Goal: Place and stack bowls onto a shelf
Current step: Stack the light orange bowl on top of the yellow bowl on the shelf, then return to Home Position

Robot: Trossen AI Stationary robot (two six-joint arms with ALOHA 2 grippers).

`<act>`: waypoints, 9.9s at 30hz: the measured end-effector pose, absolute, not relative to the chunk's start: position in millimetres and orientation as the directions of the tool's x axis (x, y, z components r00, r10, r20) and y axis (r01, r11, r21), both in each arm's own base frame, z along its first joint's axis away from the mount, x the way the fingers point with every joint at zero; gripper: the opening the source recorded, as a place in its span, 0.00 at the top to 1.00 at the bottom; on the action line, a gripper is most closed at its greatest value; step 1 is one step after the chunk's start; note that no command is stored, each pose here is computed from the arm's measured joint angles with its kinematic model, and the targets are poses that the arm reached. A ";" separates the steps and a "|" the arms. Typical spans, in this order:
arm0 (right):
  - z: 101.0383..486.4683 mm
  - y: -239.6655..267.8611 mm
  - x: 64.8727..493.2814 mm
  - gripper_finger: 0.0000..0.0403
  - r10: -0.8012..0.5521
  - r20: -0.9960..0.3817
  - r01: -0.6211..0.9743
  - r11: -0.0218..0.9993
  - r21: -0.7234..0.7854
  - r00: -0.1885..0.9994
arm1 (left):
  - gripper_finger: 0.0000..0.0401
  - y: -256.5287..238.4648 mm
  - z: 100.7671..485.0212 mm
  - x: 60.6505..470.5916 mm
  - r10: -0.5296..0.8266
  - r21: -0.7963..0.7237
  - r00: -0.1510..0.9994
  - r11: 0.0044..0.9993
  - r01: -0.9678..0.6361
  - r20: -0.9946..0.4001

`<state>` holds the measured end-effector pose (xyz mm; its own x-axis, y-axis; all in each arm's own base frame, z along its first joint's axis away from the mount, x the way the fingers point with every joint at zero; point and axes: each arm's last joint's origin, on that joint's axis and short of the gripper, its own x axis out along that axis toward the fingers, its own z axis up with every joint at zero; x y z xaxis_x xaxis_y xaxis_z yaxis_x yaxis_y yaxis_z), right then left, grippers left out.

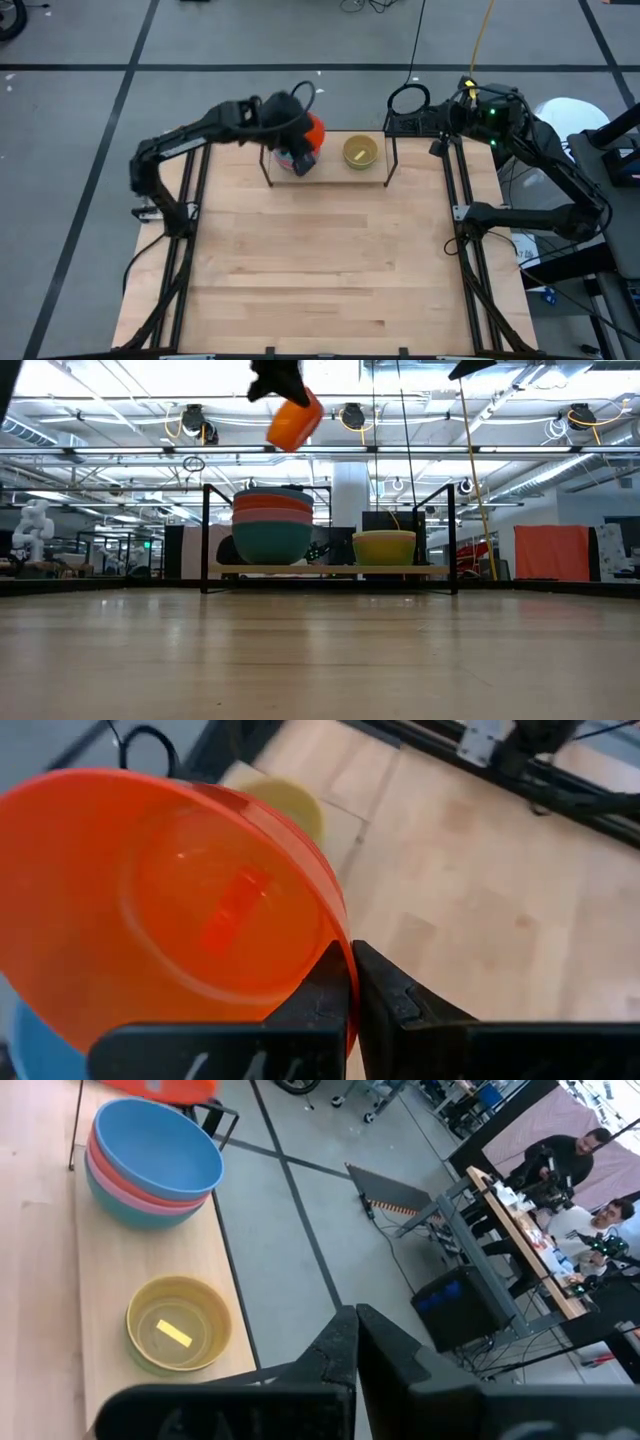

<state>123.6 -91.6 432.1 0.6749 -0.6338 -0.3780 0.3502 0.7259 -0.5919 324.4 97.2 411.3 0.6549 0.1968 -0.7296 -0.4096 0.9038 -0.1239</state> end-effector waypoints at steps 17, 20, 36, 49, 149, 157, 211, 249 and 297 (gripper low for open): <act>430.3 -91.4 123.0 1.00 -0.633 -0.395 0.356 0.735 -0.577 0.666 | 0.99 158.3 368.4 409.9 0.115 -0.019 0.657 0.981 -0.193 -0.745; 430.4 -91.4 123.0 1.00 -0.633 -0.395 0.356 0.735 -0.577 0.666 | 0.99 161.0 358.2 416.0 0.110 -0.006 0.642 0.984 -0.176 -0.759; 430.3 -91.5 123.1 1.00 -0.633 -0.395 0.372 0.741 -0.559 0.666 | 0.99 182.7 325.4 445.9 0.146 0.101 0.687 0.989 -0.106 -0.712; 430.4 -91.9 122.9 1.00 -0.637 -0.395 0.377 0.738 -0.560 0.662 | 0.99 192.9 277.9 463.6 0.126 0.116 0.620 0.992 -0.057 -0.774; 431.9 18.3 -34.9 1.00 -0.711 -0.054 0.649 0.667 -0.365 0.701 | 0.93 -25.1 532.1 -97.5 0.369 -0.056 0.923 0.925 -0.376 -0.110; 420.6 42.1 -68.8 1.00 -0.711 0.061 0.694 0.658 -0.292 0.700 | 0.94 -47.1 505.1 -143.3 0.422 -0.057 0.907 0.905 -0.422 -0.019; 357.2 30.6 -46.0 1.00 -0.607 0.171 0.631 0.752 -0.193 0.776 | 0.94 -186.0 350.4 -212.1 0.621 0.063 0.725 0.745 -0.664 0.298; 239.9 -43.1 60.2 1.00 -0.585 0.151 0.605 0.766 -0.219 0.796 | 0.94 -1.3 305.2 15.4 0.313 0.100 0.948 0.943 -0.317 0.052; 171.0 -54.1 81.0 1.00 -0.506 0.035 0.506 0.854 -0.123 0.862 | 0.94 54.6 174.4 77.9 0.382 -0.067 0.924 0.923 -0.380 0.020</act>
